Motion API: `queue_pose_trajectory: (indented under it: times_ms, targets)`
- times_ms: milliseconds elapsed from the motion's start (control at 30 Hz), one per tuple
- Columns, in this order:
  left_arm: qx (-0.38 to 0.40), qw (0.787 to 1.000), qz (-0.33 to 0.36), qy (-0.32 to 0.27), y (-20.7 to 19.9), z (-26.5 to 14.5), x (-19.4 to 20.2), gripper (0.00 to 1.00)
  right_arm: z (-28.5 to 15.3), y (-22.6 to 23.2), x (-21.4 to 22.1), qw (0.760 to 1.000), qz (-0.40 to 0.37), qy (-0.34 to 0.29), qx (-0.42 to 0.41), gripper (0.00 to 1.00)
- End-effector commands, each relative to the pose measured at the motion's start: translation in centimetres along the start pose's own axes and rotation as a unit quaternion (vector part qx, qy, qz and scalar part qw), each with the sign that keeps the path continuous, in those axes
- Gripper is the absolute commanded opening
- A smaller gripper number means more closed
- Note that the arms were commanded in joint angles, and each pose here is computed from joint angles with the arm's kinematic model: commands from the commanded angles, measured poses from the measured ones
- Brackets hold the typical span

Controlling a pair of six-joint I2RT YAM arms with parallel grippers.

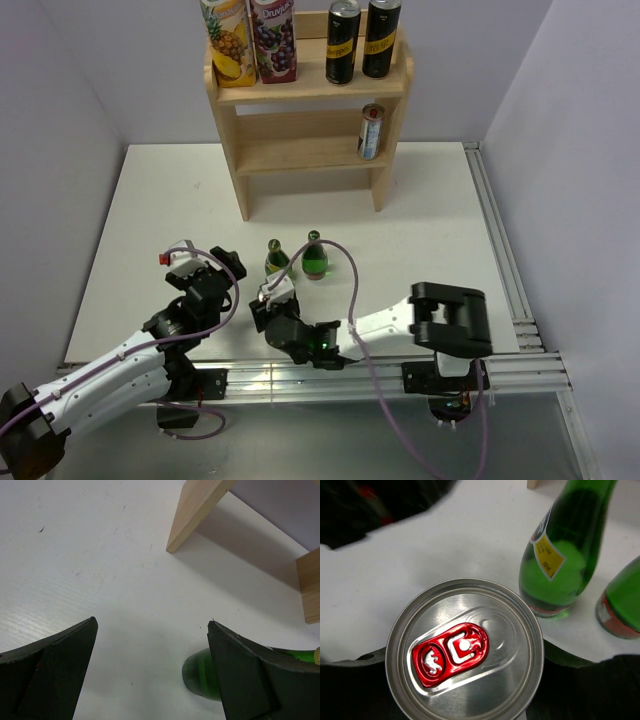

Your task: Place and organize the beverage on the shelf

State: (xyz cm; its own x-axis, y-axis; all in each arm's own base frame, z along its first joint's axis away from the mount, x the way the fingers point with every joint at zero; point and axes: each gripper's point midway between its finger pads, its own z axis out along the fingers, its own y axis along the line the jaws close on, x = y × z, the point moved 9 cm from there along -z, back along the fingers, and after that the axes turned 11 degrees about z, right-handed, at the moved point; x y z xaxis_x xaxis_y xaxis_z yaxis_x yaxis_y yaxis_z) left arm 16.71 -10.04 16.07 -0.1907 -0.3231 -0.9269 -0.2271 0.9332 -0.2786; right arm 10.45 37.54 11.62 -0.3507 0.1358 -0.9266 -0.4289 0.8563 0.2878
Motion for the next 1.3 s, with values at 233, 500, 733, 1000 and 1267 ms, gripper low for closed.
queue_pose_trajectory:
  times_ms: [233, 500, 733, 1000, 1267]
  targets:
    - [0.003, 1.0, -0.015, -0.013, -0.3, 0.0, -0.8, 0.99, -7.6, 0.6, -17.5, 0.99, 0.058, -0.12, 0.037, 0.0]
    - [0.0, 1.0, -0.012, -0.011, -0.3, 0.1, -0.7, 0.99, -4.7, -3.7, -26.5, 0.98, 0.057, -0.17, 0.08, 0.0]
    - [-0.004, 1.0, -0.004, -0.005, -0.6, 0.3, -0.7, 0.99, 1.2, -8.3, -31.6, 0.971, 0.043, -0.19, 0.137, 0.0]
    - [0.001, 1.0, -0.012, -0.01, -0.4, 0.1, -0.7, 0.99, 6.7, -12.3, -33.7, 0.962, 0.042, -0.193, 0.188, 0.0]
    - [0.002, 1.0, -0.014, -0.009, -0.3, 0.0, -0.8, 0.99, 10.2, -14.8, -34.3, 0.952, 0.042, -0.193, 0.234, 0.0]
